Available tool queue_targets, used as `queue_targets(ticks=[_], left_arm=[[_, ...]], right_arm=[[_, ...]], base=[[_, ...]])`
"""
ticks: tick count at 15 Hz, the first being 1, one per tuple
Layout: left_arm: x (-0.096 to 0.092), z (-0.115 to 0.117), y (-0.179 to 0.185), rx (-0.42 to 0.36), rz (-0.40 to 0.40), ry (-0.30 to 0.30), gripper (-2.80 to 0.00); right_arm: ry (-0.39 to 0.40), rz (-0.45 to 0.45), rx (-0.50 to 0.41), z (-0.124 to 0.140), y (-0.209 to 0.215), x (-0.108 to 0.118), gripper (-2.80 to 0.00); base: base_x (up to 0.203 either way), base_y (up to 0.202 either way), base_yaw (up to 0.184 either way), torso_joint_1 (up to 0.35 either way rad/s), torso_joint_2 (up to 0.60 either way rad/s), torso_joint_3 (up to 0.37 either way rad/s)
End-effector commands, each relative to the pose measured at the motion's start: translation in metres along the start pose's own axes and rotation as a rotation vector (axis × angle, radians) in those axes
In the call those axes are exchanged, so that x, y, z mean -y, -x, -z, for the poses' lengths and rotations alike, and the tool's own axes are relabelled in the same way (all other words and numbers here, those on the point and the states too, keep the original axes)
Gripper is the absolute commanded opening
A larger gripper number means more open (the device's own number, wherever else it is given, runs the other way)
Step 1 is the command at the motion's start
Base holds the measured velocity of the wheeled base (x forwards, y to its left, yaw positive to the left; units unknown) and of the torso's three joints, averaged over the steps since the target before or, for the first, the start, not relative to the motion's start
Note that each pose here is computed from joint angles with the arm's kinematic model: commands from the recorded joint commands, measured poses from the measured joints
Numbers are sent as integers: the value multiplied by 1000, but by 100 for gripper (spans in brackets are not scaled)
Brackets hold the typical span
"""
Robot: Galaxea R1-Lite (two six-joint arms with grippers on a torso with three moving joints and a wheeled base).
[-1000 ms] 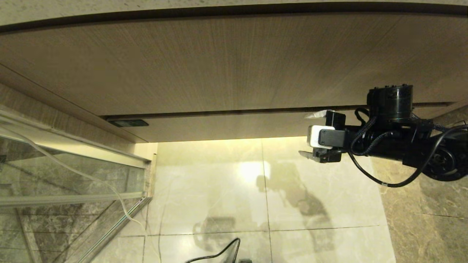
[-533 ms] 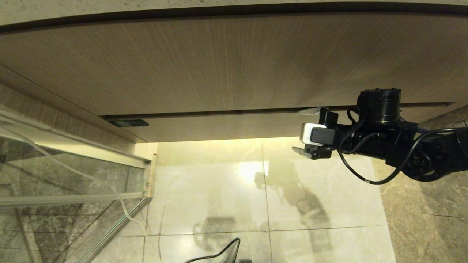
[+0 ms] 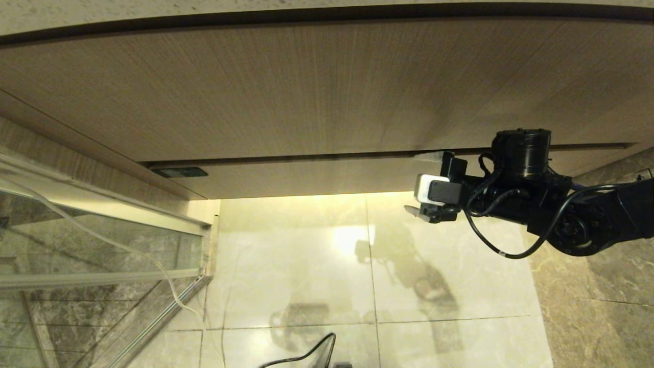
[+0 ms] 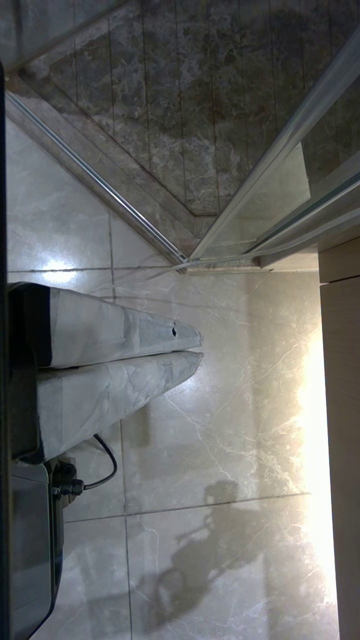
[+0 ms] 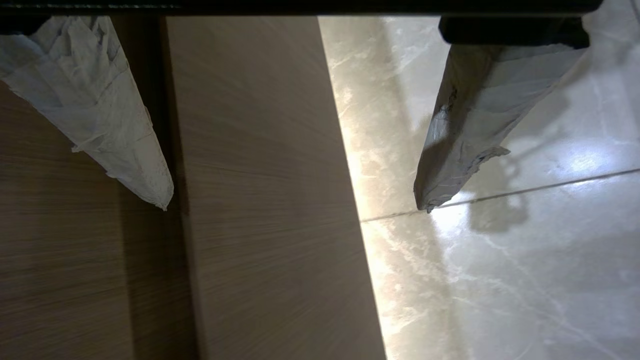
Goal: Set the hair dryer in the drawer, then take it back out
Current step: Pull open the drawer
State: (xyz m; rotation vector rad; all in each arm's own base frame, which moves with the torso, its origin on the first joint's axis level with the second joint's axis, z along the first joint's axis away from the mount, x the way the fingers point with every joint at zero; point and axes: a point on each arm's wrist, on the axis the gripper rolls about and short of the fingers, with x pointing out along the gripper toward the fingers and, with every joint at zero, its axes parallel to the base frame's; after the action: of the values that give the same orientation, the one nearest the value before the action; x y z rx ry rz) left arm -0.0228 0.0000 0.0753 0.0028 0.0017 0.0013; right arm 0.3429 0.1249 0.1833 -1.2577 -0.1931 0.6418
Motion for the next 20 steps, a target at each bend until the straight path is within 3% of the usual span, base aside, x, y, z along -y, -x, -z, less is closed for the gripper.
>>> queue_targets(ticks=[1,10,20], left_arm=[[0,0,0,0,0,0,-280],[0,0,0,0,0,0,-280],[0,0,0,0,0,0,-280]], right_arm=[[9,21,9,0,-3,1,0],[19,107,19,9,-17,1,0],[7,88,-18,28,-32,-10,0]], base=[[0,0,0,0,0,0],[0,0,0,0,0,0],[0,0,0,0,0,0]])
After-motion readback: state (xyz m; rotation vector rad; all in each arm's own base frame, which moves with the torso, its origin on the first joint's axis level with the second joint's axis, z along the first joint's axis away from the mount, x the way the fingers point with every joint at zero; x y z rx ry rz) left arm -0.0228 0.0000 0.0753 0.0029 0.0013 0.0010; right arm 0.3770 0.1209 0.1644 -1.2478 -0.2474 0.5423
